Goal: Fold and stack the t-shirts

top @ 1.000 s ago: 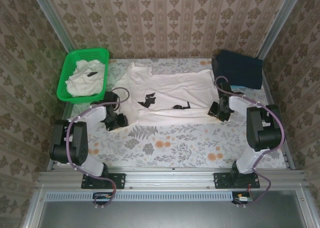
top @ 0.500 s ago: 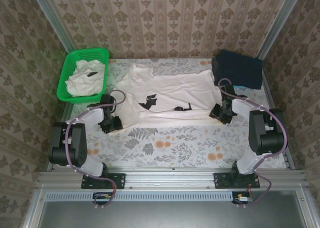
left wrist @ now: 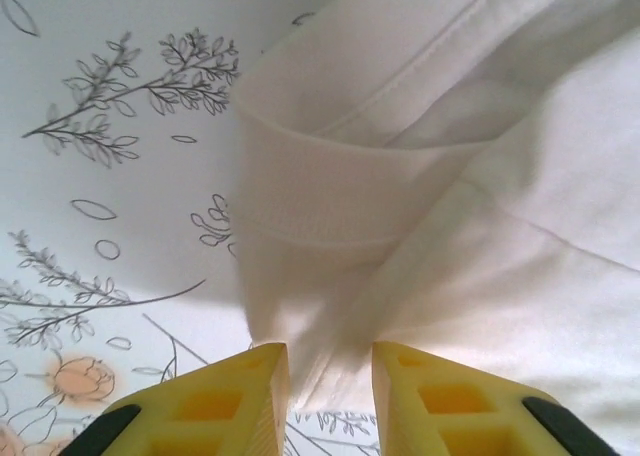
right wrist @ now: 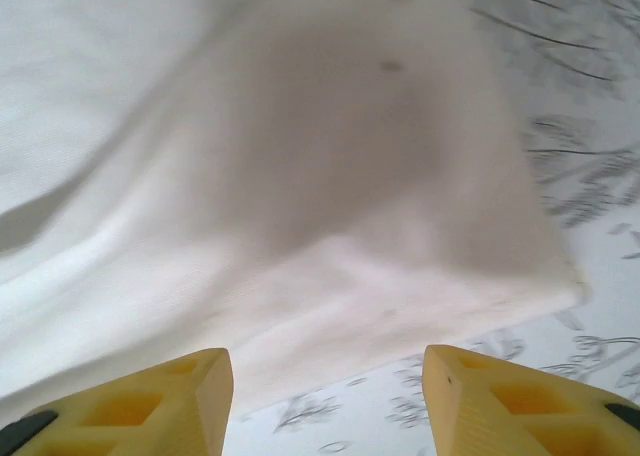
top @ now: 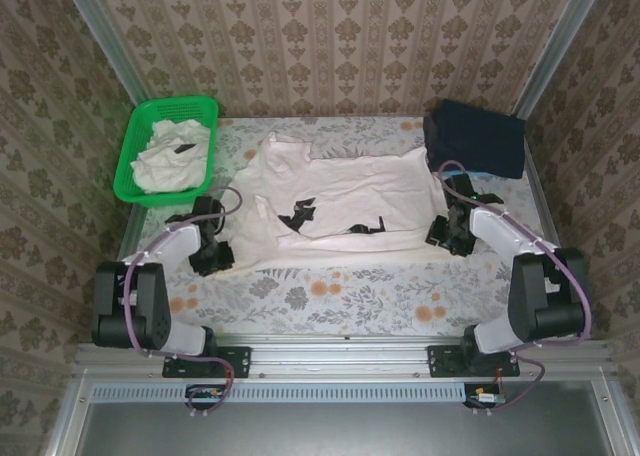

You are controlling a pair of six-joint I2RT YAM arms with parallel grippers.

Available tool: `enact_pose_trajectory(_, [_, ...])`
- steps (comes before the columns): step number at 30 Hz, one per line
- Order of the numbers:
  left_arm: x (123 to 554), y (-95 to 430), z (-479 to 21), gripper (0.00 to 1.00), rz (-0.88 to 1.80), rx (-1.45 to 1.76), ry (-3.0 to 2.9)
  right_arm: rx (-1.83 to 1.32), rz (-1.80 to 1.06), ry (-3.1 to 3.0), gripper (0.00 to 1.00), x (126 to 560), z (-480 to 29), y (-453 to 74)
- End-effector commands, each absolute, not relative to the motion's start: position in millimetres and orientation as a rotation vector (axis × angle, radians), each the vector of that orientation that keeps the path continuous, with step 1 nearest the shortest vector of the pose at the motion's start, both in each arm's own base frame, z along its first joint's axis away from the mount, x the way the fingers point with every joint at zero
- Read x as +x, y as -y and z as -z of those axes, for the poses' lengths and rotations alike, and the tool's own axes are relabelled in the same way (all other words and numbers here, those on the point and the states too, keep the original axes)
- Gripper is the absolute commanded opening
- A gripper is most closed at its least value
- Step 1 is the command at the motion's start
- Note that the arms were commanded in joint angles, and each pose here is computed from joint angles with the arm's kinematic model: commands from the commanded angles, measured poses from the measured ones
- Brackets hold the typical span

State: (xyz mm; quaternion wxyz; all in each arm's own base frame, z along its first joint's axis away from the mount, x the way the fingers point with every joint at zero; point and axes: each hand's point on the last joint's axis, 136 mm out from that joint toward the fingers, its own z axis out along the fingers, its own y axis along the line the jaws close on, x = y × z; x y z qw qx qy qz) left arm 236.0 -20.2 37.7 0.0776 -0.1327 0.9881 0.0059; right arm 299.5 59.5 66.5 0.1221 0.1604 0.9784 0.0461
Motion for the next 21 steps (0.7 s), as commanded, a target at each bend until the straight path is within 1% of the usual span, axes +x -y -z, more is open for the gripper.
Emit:
enact_pose_trajectory(1, [256,27,-70,0.31,0.043,-0.415,-2.847,0.325,-0.228,-2.879,0.50,323,-64,-100])
enact_pose_trajectory(5, [289,81,-83,0.34,0.238,-0.223,-2.767,0.257,-0.243,-2.920,0.50,333,-47,-126])
enact_pose_trajectory(7, [300,110,-75,0.34,0.333,-0.133,-2.781,0.266,-0.233,-2.938,0.50,336,-40,-127])
enact_pose_trajectory(9, [305,125,-63,0.34,0.341,-0.080,-2.816,0.284,-0.178,-2.952,0.50,337,-34,-121])
enact_pose_trajectory(12, [303,125,-38,0.33,0.304,-0.084,-2.879,0.294,-0.158,-2.939,0.51,346,-33,-114])
enact_pose_trajectory(18, [278,87,1,0.33,0.208,-0.231,-2.999,0.383,-0.120,-2.963,0.53,356,-17,-77])
enact_pose_trajectory(21, [273,88,5,0.32,0.326,-0.273,-2.988,0.451,-0.106,-2.972,0.53,358,-11,-57])
